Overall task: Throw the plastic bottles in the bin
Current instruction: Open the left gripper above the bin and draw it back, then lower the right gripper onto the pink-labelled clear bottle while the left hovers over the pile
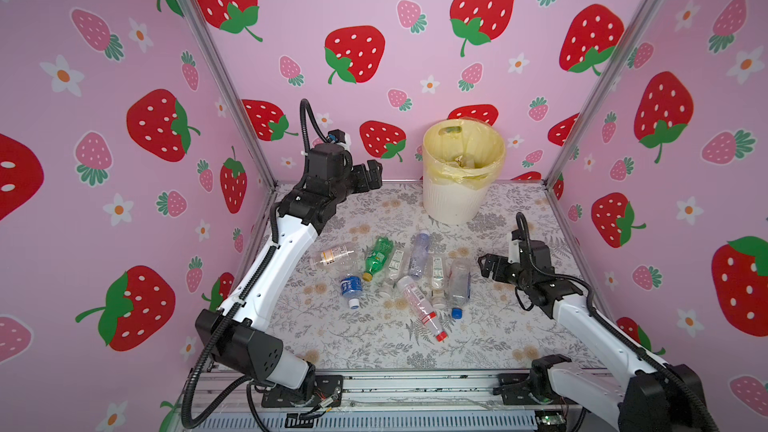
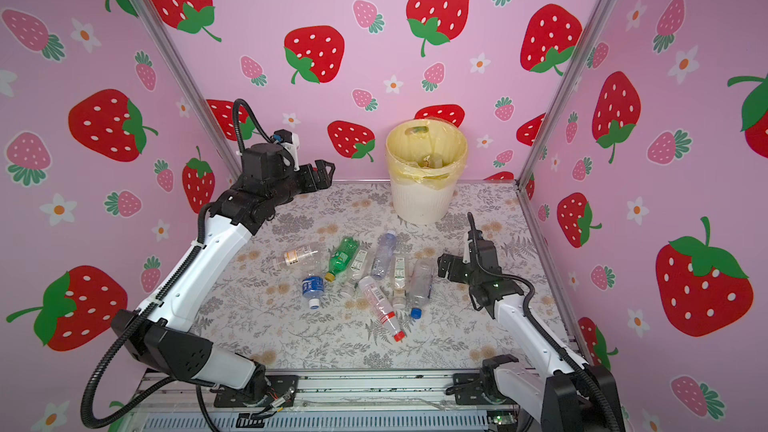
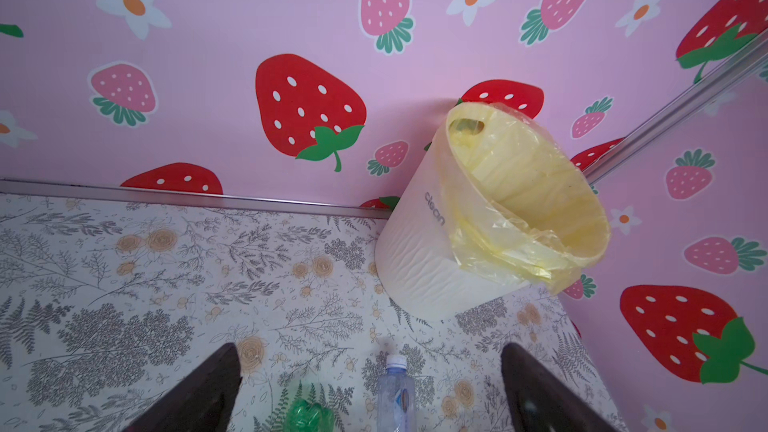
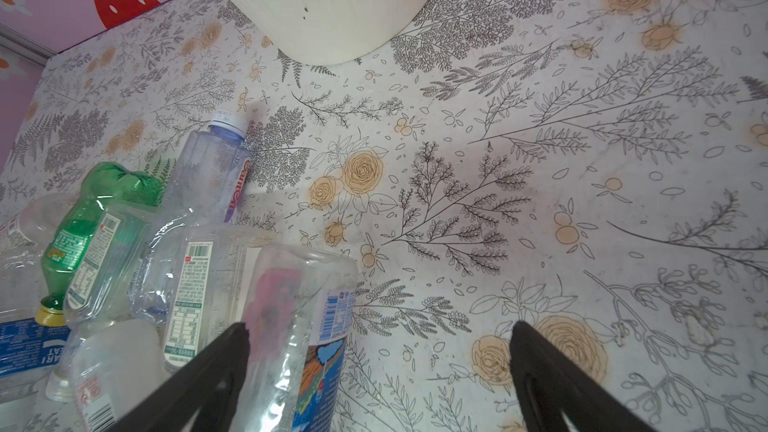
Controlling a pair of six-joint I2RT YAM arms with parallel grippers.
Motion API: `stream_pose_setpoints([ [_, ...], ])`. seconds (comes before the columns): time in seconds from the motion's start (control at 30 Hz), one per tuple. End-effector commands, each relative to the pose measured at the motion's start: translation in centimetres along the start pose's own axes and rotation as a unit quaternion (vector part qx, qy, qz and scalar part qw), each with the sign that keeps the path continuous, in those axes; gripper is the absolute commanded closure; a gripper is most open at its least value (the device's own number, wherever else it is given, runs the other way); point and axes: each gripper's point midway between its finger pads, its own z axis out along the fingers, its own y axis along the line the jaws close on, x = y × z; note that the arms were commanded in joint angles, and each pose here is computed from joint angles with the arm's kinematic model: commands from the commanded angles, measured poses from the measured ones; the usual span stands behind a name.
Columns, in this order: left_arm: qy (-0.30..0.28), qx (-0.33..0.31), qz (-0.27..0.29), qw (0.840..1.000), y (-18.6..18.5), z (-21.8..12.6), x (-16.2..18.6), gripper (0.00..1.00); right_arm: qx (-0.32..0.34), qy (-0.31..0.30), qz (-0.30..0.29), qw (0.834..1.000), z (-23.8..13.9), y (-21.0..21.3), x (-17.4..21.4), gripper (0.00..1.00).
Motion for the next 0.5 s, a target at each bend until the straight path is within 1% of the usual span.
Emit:
stream_pose_setpoints([
  [0.0,0.037,-0.038,0.021,0.998,2.3,-0.5,3.0,0.01,0.002,0.005,-0.002,1.000,0.2,0.2,-0.5,0.01],
  [0.17,0.076,-0.069,0.013,0.995,5.3,-1.2,6.8,0.01,0.000,0.011,0.001,1.000,0.4,0.3,-0.5,0.01],
  [0.3,0.111,-0.068,0.000,0.991,6.3,-1.9,9.1,0.01,0.004,0.022,0.011,1.000,0.6,0.0,0.1,0.01],
  [0.37,0.131,-0.078,-0.009,0.988,7.1,-2.4,10.5,0.01,0.001,0.028,0.020,0.999,0.7,0.1,0.7,0.01],
  [0.47,0.145,-0.088,-0.013,0.985,8.1,-3.0,12.4,0.01,-0.003,0.027,0.038,0.999,0.8,-0.1,1.4,0.01],
])
